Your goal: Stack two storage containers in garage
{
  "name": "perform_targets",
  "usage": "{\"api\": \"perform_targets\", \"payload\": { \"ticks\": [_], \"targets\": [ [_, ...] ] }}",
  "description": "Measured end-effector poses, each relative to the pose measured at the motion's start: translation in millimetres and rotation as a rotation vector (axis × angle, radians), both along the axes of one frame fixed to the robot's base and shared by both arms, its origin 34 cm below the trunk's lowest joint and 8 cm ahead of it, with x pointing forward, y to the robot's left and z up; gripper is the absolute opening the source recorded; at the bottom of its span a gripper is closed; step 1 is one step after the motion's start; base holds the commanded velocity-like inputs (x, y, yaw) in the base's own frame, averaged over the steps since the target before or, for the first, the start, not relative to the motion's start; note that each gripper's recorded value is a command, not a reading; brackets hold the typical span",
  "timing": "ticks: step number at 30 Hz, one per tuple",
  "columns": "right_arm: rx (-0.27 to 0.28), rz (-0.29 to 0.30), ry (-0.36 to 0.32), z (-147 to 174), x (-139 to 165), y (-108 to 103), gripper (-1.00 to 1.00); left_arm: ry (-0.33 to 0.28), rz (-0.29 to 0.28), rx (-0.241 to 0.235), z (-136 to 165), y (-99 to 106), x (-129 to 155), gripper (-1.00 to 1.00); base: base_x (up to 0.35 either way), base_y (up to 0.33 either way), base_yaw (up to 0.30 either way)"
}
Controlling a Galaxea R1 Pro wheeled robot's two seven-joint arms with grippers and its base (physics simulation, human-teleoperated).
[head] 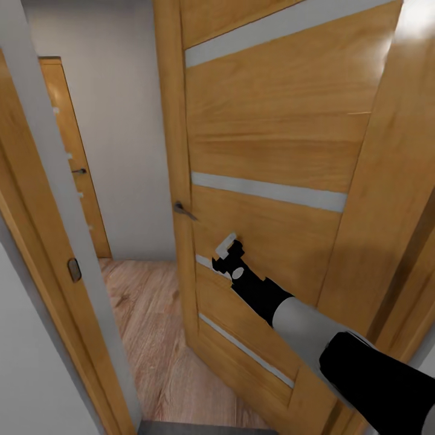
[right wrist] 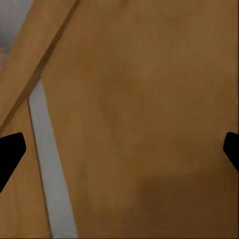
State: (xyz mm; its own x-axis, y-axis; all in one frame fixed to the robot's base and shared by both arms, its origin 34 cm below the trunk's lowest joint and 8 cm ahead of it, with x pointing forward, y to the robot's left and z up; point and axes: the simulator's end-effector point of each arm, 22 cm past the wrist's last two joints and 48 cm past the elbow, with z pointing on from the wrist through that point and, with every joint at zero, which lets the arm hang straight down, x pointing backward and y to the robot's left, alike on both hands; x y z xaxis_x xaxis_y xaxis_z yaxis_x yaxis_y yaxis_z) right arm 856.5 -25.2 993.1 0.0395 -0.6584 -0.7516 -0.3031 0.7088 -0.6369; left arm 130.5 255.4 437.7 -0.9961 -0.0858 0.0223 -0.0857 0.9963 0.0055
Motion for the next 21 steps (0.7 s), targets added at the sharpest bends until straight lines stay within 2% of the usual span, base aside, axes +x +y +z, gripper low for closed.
{"api": "perform_targets", "payload": {
  "ticks": [6, 21],
  "targets": [
    [-0.01, -0.009, -0.003, 2.9, 7.6, -9.3, 1.0, 0.0, 0.0, 0.0, 0.0, 0.0, 0.0, 1.0, 0.004, 0.0, 0.0],
    [-0.014, -0.006, -0.01, 6.3, 8.6, -9.3, 1.0, 0.0, 0.001, 0.0, 0.0, 0.1, 0.0, 1.0, 0.0, 0.0, 0.0]
  ]
}}
